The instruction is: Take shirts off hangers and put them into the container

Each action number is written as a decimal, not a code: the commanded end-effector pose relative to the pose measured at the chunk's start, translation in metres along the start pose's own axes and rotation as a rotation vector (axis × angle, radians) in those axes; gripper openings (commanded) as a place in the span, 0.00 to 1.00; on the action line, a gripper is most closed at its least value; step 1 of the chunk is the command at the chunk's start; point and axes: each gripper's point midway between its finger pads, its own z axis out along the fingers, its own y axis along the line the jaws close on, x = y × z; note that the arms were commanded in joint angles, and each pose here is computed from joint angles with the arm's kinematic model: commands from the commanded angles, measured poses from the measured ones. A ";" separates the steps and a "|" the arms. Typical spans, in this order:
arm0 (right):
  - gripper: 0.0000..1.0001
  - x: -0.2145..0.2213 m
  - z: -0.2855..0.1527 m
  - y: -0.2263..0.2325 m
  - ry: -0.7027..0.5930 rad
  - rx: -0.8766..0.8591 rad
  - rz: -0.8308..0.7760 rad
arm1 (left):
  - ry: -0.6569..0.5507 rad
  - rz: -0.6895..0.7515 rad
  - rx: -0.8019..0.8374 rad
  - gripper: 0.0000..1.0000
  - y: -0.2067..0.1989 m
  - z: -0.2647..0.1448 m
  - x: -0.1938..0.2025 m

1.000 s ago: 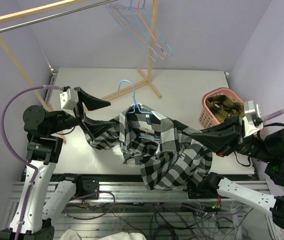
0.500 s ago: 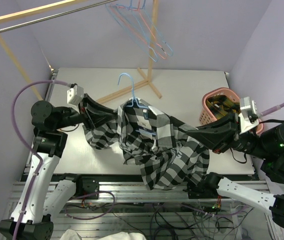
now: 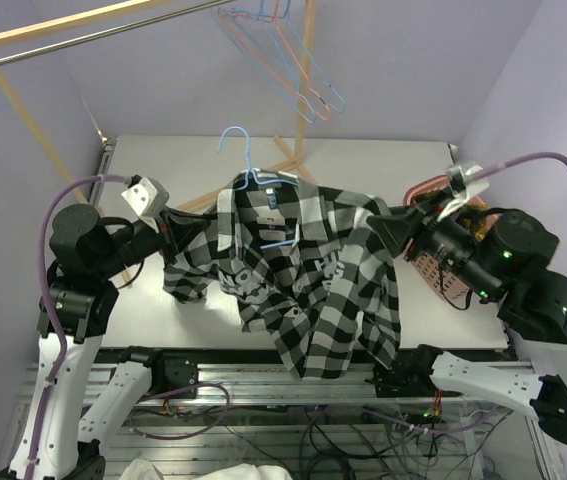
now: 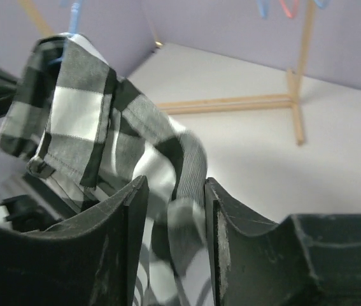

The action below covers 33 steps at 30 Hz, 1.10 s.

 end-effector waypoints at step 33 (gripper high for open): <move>0.61 0.126 0.083 0.049 0.211 -0.255 0.083 | -0.138 0.062 0.022 0.07 -0.038 -0.033 -0.063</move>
